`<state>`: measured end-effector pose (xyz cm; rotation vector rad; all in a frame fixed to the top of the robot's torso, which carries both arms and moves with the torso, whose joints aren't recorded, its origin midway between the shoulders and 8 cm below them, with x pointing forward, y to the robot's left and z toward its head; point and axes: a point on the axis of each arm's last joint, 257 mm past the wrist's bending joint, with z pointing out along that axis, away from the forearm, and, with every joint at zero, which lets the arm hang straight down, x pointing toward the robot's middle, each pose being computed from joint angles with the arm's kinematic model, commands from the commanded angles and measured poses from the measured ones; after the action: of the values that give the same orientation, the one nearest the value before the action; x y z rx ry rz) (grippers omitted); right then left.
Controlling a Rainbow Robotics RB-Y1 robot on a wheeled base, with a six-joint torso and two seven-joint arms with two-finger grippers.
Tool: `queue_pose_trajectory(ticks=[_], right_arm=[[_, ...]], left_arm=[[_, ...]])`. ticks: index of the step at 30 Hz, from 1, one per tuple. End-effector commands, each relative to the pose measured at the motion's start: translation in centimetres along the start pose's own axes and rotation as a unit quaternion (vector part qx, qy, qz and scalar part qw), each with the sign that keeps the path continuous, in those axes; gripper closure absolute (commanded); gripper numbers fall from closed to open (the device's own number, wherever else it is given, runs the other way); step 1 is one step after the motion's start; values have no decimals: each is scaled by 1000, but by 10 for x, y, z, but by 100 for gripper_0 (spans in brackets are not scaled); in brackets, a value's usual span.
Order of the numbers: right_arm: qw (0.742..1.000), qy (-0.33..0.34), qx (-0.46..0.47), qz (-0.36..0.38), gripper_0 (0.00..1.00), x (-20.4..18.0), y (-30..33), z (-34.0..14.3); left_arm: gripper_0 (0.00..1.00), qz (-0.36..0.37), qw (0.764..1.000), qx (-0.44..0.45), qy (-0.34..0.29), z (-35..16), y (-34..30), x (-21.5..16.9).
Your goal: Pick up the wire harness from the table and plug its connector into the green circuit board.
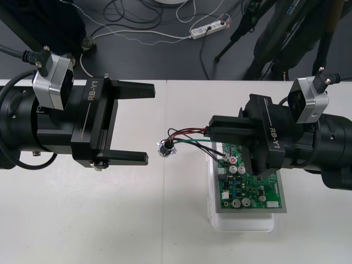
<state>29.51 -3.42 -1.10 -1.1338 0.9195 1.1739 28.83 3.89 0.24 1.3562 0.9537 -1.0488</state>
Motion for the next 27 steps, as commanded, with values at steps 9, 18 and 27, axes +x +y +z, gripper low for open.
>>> queue_pose_trajectory(ticks=[9, 18, 27], right_arm=[[996, 27, 37, -78, 97, -12, 9, 9], [995, 33, 39, -90, 97, -20, 18, 19], [994, 51, 38, -84, 97, -21, 23, 23]], left_arm=[[0, 37, 999, 19, -11, -2, -11, -8], [0, 22, 999, 21, -12, 2, -11, 0], [0, 7, 999, 27, -17, 6, -11, 6]])
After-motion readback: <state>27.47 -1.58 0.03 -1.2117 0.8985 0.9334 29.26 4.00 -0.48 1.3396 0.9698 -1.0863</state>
